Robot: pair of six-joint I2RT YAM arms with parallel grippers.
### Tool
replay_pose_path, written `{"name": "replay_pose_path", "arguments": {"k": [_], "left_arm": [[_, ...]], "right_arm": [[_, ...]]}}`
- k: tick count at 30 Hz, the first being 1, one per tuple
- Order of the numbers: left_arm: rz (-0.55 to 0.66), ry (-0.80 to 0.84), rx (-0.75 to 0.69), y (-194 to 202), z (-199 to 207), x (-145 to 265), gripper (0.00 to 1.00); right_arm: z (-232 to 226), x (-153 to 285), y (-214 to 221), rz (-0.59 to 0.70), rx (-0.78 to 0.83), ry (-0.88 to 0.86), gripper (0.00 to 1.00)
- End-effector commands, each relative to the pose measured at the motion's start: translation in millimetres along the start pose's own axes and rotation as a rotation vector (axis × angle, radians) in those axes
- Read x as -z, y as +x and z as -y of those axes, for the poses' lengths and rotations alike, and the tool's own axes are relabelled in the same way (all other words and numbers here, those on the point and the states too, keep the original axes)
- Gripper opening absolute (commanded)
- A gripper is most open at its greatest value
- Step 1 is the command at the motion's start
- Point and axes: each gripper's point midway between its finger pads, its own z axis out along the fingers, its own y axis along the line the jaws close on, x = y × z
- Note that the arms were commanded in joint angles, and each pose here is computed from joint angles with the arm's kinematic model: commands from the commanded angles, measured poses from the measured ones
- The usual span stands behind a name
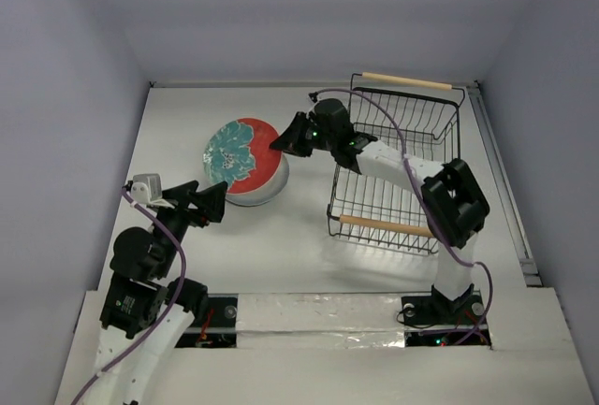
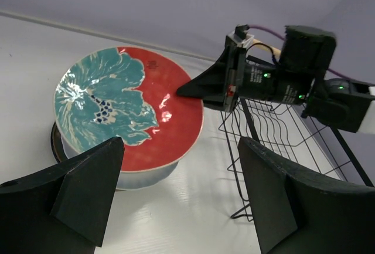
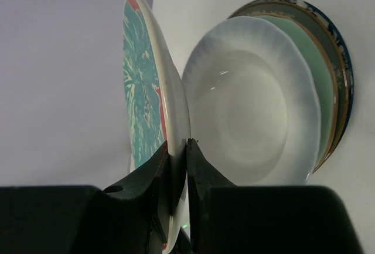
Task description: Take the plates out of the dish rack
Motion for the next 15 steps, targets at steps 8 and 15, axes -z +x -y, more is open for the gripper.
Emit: {"name": "replay_pose_path", "arguments": {"k": [8,15], "left_arm": [[0.036,0.008,0.007,-12,4,-2,0.76],[0.040,0.002,0.006,-13,2,-3,0.76]], "right_arm": [[-53,-13,-24,0.082,-0.033,-0.234,0.00],[-22,-19,-8,0.055,-0.057,-0.166,0.04]]}}
